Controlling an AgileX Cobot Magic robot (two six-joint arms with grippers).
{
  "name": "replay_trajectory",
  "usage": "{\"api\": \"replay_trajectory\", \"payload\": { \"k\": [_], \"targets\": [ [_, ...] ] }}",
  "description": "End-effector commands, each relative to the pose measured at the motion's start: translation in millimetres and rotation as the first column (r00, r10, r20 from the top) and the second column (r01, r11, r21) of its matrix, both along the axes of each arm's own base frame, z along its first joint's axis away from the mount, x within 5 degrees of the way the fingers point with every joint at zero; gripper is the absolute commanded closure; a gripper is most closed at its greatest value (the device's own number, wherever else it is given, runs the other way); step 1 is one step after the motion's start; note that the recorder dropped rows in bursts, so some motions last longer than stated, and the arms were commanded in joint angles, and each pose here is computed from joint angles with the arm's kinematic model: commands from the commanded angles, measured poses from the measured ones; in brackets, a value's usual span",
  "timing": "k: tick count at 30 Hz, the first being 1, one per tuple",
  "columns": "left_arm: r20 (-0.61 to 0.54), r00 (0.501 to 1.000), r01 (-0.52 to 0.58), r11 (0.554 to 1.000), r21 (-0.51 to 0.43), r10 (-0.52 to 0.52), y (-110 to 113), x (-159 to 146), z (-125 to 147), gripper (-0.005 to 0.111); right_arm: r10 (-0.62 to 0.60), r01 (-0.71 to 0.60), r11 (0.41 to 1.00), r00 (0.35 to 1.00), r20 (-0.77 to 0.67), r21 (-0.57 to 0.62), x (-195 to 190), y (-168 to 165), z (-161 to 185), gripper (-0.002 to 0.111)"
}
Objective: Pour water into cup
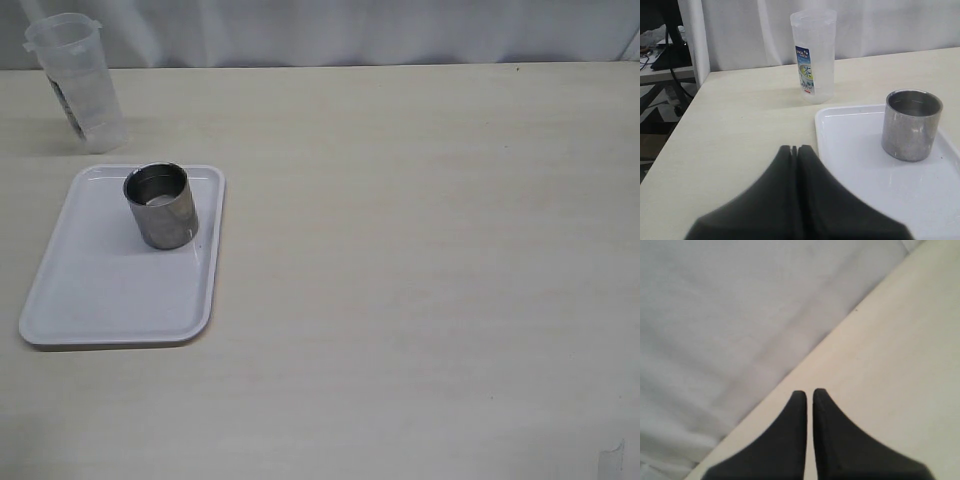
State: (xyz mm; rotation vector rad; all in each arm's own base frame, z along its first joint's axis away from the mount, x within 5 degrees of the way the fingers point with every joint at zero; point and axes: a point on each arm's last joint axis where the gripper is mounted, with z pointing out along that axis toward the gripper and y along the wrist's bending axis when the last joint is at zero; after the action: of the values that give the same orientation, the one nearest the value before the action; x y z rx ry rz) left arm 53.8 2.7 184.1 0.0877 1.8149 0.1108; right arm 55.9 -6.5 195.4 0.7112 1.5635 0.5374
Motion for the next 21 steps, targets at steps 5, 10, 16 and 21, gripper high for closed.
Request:
{"api": "replay_trajectory", "payload": {
  "k": [5, 10, 16, 21],
  "targets": [
    [0.012, 1.0, 0.008, 1.0, -0.004, -0.008, -0.6, 0.2, 0.1, 0.107, 0.042, -0.076, 0.951, 0.992, -0.117, -0.298, -1.6, 1.2, -9.0, 0.104],
    [0.012, 1.0, 0.008, 1.0, -0.004, -0.008, -0.6, 0.2, 0.1, 0.107, 0.056, -0.124, 0.872, 0.986, -0.156, -0.473, -1.9, 0.9, -10.6, 0.104],
    [0.012, 1.0, 0.008, 1.0, -0.004, -0.008, -0.6, 0.2, 0.1, 0.107, 0.067, -0.164, 0.769, 0.982, -0.178, -0.618, -1.9, 0.9, -10.6, 0.104],
    [0.012, 1.0, 0.008, 1.0, -0.004, -0.008, -0.6, 0.2, 0.1, 0.107, 0.067, -0.171, 0.753, 0.981, -0.184, -0.635, -2.0, 0.9, -10.9, 0.104]
  ]
}}
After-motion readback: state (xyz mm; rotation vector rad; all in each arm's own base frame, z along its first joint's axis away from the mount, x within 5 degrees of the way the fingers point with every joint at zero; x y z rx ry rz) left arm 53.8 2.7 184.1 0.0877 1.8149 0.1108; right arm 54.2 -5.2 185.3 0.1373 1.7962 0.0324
